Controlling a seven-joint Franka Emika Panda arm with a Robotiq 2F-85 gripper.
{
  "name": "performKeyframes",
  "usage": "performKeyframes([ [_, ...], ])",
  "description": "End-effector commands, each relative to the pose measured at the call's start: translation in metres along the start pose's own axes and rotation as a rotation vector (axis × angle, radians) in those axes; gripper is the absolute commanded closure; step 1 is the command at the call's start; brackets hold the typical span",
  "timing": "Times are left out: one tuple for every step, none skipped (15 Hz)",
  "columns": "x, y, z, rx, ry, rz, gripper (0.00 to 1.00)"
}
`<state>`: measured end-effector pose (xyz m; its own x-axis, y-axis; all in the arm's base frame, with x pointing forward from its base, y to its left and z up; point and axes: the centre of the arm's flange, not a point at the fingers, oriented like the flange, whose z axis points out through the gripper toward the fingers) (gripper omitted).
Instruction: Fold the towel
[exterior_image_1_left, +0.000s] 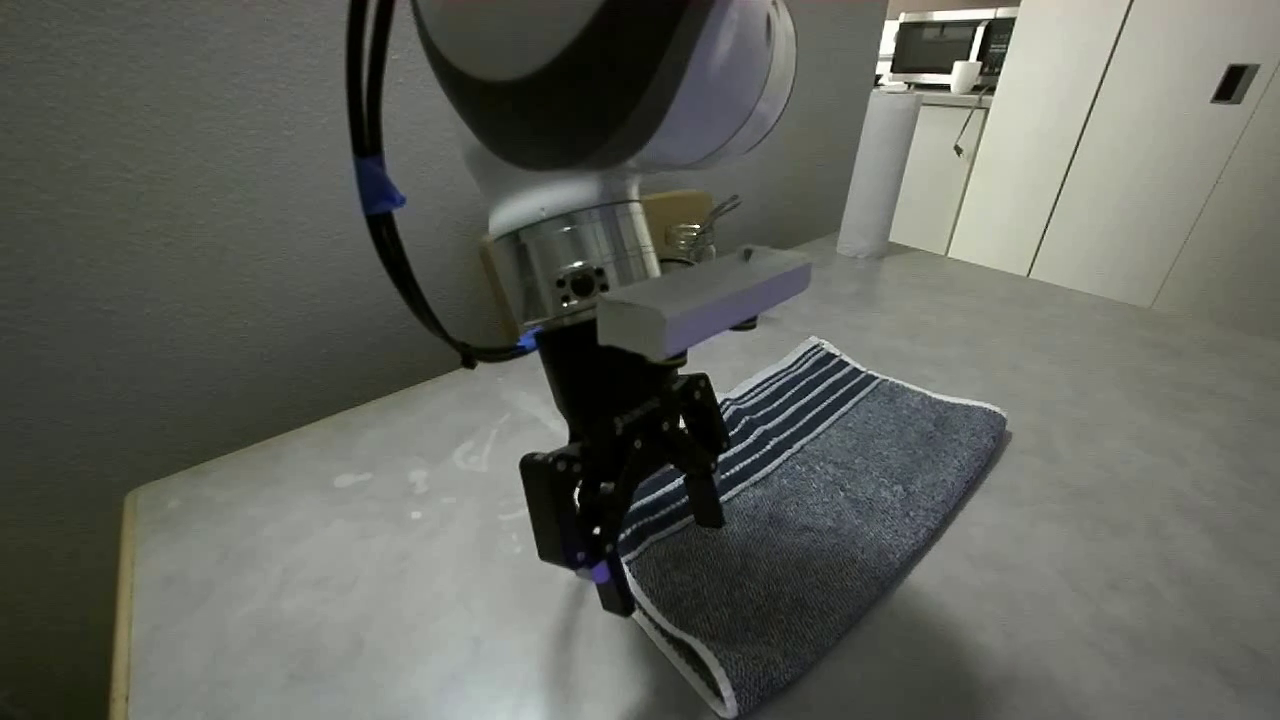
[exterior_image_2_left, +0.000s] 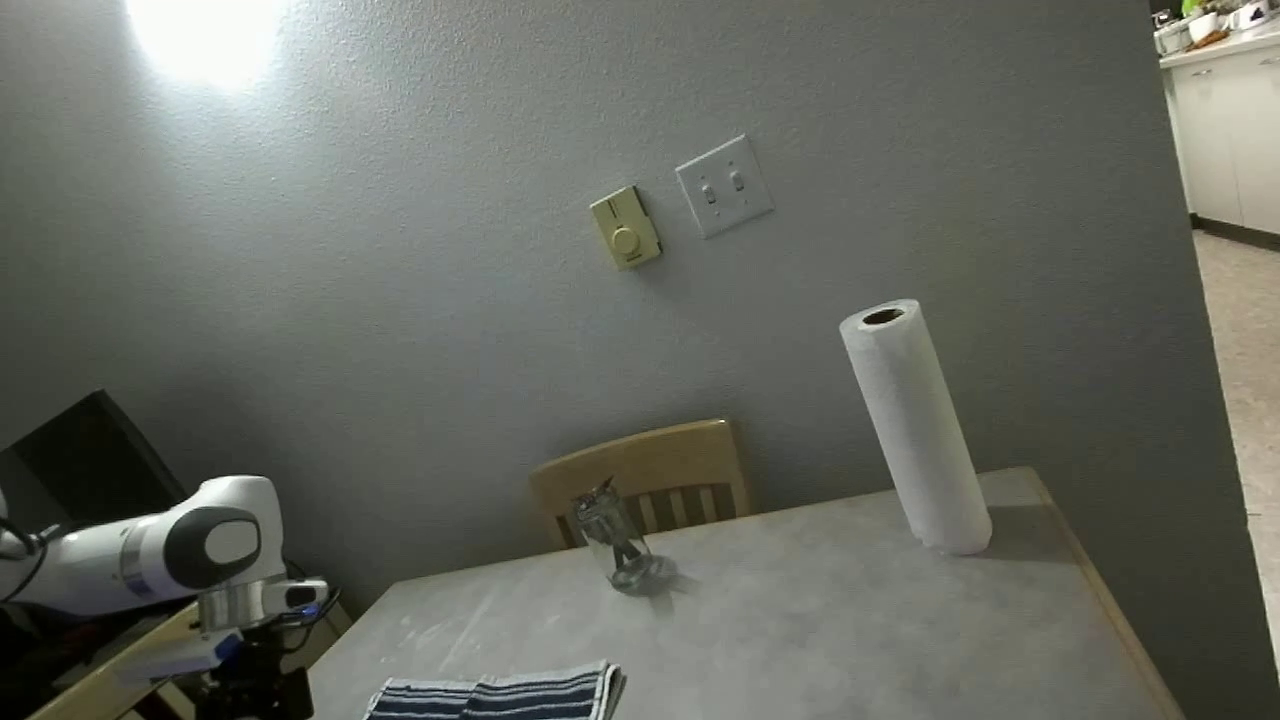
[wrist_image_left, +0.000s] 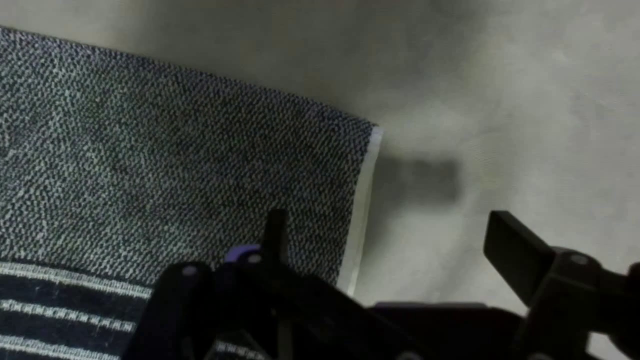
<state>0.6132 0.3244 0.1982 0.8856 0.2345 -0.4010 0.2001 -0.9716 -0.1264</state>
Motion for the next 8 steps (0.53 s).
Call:
performKeyframes([
  [0.002, 0.002, 0.002, -0.008, 0.000, 0.004, 0.00],
  [0.008, 0.000, 0.004, -0.020, 0.001, 0.012, 0.00],
  [0.015, -0.002, 0.008, -0.037, 0.005, 0.015, 0.00],
  [0.023, -0.005, 0.013, -0.053, 0.008, 0.034, 0.00],
  [0.031, -0.009, 0.019, -0.070, 0.004, 0.051, 0.00],
  [0.039, -0.015, 0.023, -0.093, -0.008, 0.068, 0.00],
  [0.044, -0.019, 0.028, -0.115, -0.017, 0.088, 0.00],
  [0.050, -0.024, 0.033, -0.138, -0.028, 0.101, 0.00],
])
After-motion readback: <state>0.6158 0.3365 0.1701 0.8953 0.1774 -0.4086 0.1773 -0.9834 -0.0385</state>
